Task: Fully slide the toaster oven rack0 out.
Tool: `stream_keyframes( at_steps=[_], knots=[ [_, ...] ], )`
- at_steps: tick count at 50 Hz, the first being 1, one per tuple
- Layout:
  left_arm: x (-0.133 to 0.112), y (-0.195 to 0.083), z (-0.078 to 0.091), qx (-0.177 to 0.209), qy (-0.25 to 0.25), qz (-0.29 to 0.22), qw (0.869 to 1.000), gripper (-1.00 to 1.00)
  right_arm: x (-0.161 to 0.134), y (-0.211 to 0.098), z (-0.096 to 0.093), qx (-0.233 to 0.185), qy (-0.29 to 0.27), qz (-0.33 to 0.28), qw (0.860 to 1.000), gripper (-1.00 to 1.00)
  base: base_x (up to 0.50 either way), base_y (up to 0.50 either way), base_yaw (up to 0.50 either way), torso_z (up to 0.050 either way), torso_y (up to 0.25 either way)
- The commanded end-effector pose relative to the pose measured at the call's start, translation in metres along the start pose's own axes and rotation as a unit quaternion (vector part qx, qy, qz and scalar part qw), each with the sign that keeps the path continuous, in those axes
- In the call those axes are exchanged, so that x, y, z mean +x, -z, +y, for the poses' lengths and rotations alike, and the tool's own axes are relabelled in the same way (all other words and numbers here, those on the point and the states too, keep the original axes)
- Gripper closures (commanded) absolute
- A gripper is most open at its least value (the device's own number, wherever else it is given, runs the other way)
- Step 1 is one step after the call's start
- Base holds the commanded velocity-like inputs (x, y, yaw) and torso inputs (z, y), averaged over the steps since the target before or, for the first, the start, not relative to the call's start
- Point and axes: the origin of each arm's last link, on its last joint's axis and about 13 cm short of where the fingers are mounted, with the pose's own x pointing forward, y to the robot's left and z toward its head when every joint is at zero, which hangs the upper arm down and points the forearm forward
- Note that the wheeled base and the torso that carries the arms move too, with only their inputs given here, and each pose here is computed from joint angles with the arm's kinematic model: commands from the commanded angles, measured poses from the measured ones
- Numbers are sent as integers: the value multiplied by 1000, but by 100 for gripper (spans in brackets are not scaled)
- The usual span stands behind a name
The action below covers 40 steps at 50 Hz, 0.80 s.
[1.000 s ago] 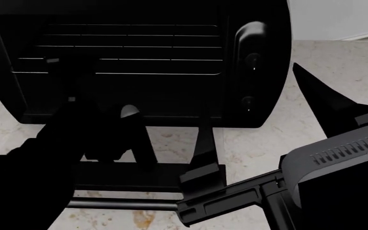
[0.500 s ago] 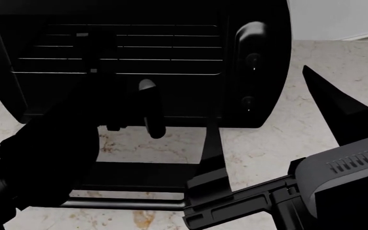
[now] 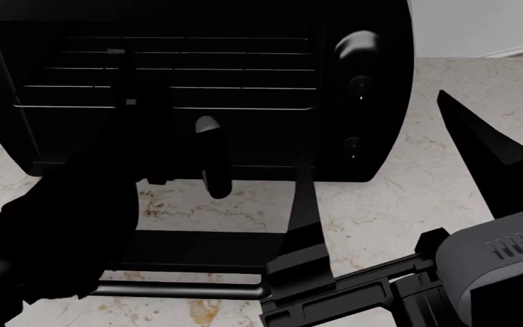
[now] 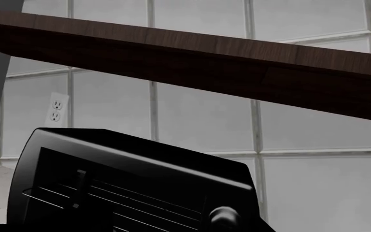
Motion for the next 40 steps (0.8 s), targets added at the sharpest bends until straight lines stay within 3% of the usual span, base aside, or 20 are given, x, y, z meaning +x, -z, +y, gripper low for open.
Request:
stream_keyframes(
  at_steps=[1,13,16,31,32,33,40],
  knots=[
    [-45,25,-10,-18,-20,47,999,100,-2,-3,-1,4,1,-11,1000,-100,0,3,5,0,0],
    [-81,11,-10,-7,-12,13,1000,100,-5,-10,1,4,1,-21,1000,-100,0,3,6,0,0],
    [-91,8,-13,-5,10,3,1000,100,-5,-13,3,6,-5,-27,1000,-100,0,3,6,0,0],
    [-129,-3,-1,5,-19,-24,1000,100,-9,-11,4,14,-5,-30,999,-100,-8,2,5,0,1],
    [-134,-4,5,-29,-50,-15,998,100,-10,-11,4,15,-4,-30,999,-100,0,0,4,0,0],
    [-144,-4,5,-24,-43,-22,999,-100,-10,-10,3,16,-2,-29,999,-100,-15,0,0,0,11],
    [-184,1,6,-31,-47,-43,997,-100,-8,-12,6,17,-9,-31,999,-100,0,0,0,0,0]
  ],
)
